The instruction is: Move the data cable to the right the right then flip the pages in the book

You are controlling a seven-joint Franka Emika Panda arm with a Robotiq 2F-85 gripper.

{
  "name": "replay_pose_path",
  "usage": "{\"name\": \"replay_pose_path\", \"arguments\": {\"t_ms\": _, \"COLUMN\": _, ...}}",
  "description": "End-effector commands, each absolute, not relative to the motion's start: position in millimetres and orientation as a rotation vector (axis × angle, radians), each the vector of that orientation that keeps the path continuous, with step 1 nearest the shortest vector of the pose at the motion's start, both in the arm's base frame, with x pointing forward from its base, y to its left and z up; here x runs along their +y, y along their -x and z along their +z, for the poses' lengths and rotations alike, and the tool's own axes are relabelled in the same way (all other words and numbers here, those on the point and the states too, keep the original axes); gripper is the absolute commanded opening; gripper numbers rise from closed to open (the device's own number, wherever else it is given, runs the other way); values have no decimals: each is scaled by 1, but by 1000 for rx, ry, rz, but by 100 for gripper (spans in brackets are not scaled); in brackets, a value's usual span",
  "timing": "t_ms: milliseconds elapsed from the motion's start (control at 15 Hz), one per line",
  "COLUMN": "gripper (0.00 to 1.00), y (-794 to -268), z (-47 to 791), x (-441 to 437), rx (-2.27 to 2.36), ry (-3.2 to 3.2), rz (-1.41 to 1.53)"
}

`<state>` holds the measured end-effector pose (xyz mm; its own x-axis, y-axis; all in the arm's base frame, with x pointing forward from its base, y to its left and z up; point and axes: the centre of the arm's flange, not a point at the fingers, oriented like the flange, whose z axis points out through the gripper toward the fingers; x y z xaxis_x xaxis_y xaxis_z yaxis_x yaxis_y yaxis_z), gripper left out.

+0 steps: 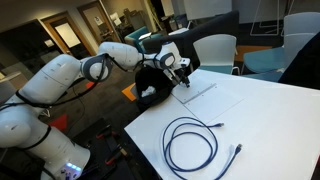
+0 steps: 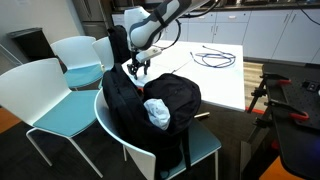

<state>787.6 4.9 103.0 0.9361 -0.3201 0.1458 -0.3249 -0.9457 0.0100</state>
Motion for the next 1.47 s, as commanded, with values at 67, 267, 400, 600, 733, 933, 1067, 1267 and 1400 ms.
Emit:
{"name": "replay_pose_path", "arguments": {"t_ms": 67, "gripper": 34, "y": -797, "z": 109, "x": 4, "rx": -473, "ry": -3043, "rz": 215}}
{"name": "replay_pose_path", "arguments": {"t_ms": 267, "gripper": 12, "y": -798, "z": 112, "x": 4, "rx": -474, "ry": -3040, "rz": 227}}
{"name": "replay_pose_path", "arguments": {"t_ms": 400, "gripper": 1, "y": -798, "z": 116, "x": 4, "rx": -477, "ry": -3035, "rz": 232}}
{"name": "replay_pose_path", "arguments": {"t_ms": 600, "gripper": 0, "y": -791, "z": 137, "x": -5, "rx": -497, "ry": -3036, "rz": 268}}
{"name": "replay_pose_path", "arguments": {"t_ms": 733, "gripper": 1, "y": -785, "z": 155, "x": -19, "rx": -499, "ry": -3071, "rz": 303}}
{"name": "replay_pose_path", "arguments": {"t_ms": 933, "gripper": 1, "y": -781, "z": 174, "x": -49, "rx": -502, "ry": -3119, "rz": 378}}
{"name": "replay_pose_path", "arguments": {"t_ms": 1067, "gripper": 1, "y": -777, "z": 176, "x": -72, "rx": -461, "ry": -3187, "rz": 438}}
{"name": "replay_pose_path", "arguments": {"t_ms": 1267, "gripper": 1, "y": -768, "z": 170, "x": -107, "rx": -459, "ry": -3305, "rz": 520}}
{"name": "replay_pose_path", "arguments": {"t_ms": 1400, "gripper": 1, "y": -757, "z": 166, "x": -128, "rx": -471, "ry": -3408, "rz": 561}}
